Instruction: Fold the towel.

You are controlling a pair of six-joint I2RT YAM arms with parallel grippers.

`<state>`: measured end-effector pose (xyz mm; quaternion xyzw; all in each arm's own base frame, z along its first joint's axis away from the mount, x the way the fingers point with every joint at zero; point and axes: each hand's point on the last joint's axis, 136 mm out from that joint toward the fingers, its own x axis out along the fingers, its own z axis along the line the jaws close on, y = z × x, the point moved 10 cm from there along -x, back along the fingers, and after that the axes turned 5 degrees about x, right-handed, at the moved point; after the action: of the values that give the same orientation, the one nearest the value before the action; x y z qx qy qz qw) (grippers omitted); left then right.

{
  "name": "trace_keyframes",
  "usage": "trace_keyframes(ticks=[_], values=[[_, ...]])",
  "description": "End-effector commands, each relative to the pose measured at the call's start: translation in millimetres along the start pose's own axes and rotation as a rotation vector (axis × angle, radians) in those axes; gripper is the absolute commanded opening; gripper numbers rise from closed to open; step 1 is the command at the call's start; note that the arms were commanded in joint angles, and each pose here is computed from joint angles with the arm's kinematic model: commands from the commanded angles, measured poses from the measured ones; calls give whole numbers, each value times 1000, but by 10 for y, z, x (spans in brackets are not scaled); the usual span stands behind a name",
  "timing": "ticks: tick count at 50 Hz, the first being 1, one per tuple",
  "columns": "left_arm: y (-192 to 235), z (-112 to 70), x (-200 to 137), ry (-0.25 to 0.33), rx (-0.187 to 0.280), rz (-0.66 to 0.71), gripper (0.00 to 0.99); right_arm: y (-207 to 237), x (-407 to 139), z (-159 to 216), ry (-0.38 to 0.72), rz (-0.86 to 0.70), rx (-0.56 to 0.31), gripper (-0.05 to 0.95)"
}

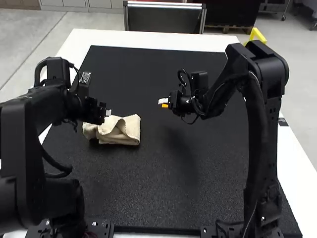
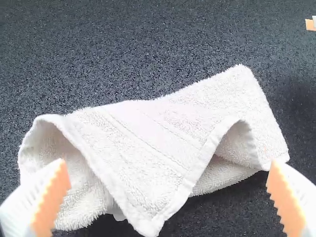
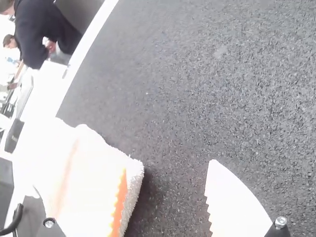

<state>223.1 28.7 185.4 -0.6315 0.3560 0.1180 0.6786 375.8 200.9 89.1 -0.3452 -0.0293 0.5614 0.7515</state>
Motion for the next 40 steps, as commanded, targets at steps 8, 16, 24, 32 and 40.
trace_keyframes(ticks=[8, 16, 24, 32, 40], values=[[-145, 124, -29, -31, 48, 39, 921, -119, -79, 134, -40, -24, -59, 407], [-68, 173, 56, -29, 33, 100, 921, -121, -104, 113, -39, -26, -49, 407], [40, 205, 107, -27, 15, 151, 915, -109, -155, 52, -30, -27, -40, 408], [80, 262, 128, -39, 2, 166, 905, -141, -205, 1, -27, -35, -31, 408], [134, 259, 163, -27, -9, 188, 851, -169, -252, -35, -25, -42, -27, 408]])
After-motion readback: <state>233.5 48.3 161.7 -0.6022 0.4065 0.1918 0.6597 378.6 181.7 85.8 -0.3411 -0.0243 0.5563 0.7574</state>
